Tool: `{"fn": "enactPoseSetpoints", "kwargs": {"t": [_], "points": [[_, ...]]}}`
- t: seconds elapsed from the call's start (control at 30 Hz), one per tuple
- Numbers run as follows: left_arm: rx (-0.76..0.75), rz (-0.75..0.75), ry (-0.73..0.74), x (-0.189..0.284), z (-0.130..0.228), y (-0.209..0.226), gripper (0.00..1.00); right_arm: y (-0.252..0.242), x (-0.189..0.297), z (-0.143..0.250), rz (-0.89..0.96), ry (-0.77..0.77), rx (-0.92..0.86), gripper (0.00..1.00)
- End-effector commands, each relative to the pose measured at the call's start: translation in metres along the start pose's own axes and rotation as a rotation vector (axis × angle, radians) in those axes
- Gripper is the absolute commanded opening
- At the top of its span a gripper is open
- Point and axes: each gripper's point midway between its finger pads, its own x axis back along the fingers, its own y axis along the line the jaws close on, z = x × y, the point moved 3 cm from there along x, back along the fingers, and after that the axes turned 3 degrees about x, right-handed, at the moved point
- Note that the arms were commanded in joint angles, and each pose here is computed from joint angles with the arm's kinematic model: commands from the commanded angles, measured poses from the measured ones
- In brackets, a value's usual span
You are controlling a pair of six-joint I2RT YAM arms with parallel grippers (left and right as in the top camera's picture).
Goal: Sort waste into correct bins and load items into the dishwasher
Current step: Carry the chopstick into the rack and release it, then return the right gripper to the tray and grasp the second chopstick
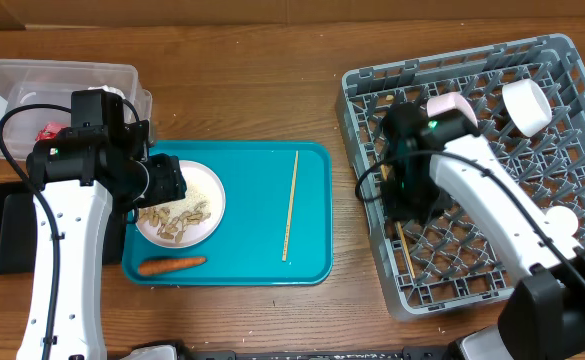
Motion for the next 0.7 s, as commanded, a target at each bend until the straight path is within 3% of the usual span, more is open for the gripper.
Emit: {"fn": "enactPoseSetpoints", "kwargs": {"t": [0.0, 0.17, 0.57, 0.67], "points": [[-0.005, -0.005, 0.007, -0.002, 0.001, -0.001, 0.68, 0.021, 0.044, -0.03, -0.114, -0.172, -0.006, 0.38], [-0.005, -0.006, 0.007, -0.002, 0.001, -0.001, 0.68, 0.072, 0.063, -0.056, -0.33, -0.296, 0.04, 0.45], [-0.005, -0.005, 0.007, -0.002, 0.001, -0.001, 0.72, 0.164, -0.035, -0.063, -0.243, -0.111, 0.126, 0.52], [-0.005, -0.005, 0.007, -0.002, 0.001, -0.001, 0.72, 0.172, -0.064, -0.064, -0.199, -0.062, 0.069, 0.52]]}}
